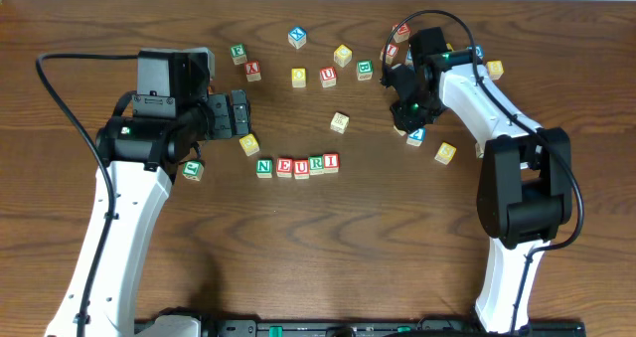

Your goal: Spell out NEURIPS

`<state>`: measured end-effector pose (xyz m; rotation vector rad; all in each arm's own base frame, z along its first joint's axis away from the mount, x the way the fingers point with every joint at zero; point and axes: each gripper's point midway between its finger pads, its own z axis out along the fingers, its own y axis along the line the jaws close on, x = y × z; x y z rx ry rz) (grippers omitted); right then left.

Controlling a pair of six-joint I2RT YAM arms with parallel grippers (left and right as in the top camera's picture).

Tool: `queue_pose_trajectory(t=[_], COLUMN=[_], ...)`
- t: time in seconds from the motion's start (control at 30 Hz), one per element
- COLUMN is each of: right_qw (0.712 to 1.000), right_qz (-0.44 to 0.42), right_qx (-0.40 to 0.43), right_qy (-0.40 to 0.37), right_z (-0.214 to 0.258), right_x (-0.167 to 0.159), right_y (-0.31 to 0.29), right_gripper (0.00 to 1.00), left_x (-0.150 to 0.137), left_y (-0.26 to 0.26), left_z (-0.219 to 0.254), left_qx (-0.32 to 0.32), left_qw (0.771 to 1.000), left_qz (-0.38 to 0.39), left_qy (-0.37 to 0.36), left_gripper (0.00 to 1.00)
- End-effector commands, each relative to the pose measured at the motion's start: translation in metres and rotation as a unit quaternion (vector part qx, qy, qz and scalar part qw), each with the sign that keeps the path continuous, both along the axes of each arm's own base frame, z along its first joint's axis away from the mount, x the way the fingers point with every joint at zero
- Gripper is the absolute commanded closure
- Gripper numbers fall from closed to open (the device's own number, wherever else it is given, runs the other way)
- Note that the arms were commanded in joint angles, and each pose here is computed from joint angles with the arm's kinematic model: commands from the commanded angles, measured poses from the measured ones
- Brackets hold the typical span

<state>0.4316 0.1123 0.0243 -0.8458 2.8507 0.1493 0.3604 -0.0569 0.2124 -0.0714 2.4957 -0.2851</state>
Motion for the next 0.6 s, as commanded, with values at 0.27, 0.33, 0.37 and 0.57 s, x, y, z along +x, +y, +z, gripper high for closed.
queue_pose_trajectory(t=[0.27,0.33,0.37,0.57], right_qw=[0.994,0.994,0.995,0.995], right_qz=[-0.11,-0.105,-0.102,-0.099], right_qx=[0.021,0.021,0.02,0.018], right_qy=[-0.003,-0.003,-0.003,-0.002], right_z=[0.007,0.007,0.007,0.007], right_x=[0.006,0.005,0.004,0.001], right_y=[0.002,0.007,0.01,0.019], right_gripper=[0.68,0.68,0.68,0.69], left_x=[0.002,0.002,0.003,0.002], left_y=[-0.001,-0.001,-0.001,-0.001], left_z=[0.012,0.012,0.013,0.012], left_qx=[-0.002,-0.002,-0.002,-0.002], left_qw=[1.0,1.0,1.0,1.0], left_qz=[-0.003,-0.003,-0.003,-0.003], left_qy=[-0.016,-0.016,-0.016,-0.016], left_gripper=[0.02,0.02,0.02,0.02])
